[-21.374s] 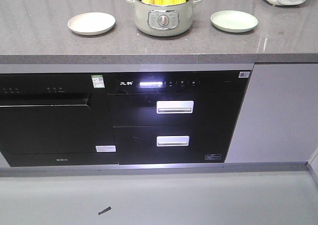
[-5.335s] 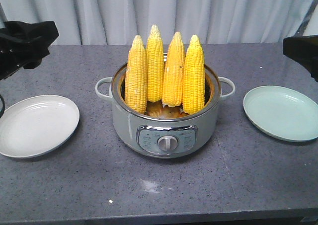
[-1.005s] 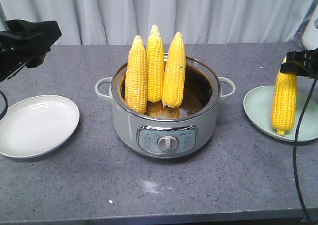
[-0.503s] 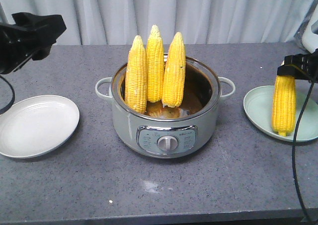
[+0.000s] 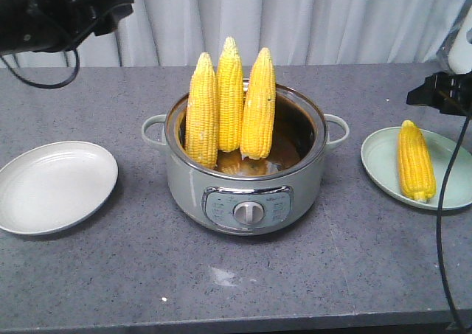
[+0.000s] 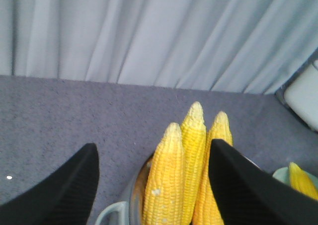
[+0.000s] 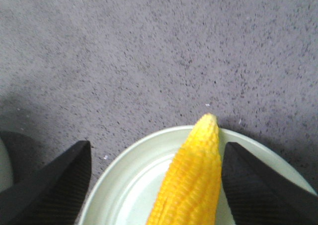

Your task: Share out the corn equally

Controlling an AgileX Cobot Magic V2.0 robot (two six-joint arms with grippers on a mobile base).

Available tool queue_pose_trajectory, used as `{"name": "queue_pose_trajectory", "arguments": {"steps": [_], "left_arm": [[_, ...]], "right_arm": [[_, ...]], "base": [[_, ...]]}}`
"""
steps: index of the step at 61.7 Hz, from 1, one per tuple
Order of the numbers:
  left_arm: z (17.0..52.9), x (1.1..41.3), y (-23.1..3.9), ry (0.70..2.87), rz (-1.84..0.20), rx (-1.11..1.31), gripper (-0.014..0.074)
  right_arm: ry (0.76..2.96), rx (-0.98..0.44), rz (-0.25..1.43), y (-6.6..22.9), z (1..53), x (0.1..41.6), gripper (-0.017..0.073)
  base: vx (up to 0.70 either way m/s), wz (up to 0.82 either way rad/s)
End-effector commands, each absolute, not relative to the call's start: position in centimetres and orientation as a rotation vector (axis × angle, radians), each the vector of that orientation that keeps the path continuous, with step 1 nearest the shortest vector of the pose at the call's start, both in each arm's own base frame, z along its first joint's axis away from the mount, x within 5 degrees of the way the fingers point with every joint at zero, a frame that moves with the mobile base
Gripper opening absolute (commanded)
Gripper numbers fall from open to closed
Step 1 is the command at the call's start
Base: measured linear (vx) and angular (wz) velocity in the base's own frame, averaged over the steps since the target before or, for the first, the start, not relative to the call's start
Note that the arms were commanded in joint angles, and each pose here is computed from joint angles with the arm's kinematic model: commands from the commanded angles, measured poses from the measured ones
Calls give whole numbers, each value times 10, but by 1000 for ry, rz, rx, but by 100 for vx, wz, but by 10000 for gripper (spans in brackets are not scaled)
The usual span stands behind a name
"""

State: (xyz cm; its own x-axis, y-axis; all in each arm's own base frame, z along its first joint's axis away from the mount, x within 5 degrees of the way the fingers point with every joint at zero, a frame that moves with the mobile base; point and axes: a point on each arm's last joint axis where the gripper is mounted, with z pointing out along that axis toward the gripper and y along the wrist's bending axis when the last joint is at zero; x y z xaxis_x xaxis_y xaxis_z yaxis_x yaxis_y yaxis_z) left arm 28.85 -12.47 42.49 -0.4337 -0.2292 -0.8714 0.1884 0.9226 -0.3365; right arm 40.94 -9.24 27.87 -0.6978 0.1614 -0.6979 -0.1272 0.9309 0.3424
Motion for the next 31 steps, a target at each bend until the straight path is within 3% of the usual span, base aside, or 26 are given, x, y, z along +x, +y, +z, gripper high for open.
{"name": "queue_pose_trajectory", "arguments": {"steps": [1, 17, 31], "left_arm": [[446, 295, -137, 1909, -554, 55, 465], [450, 352, -147, 2003, -633, 54, 465], [439, 386, -164, 2074, -635, 189, 465]], "right_arm": [[2155, 18, 432, -90, 328, 398, 532], [2070, -29, 440, -78, 370, 375, 527], [2031, -41, 439, -74, 386, 364, 527]], "base": [[0, 0], [0, 0], [0, 0]]}}
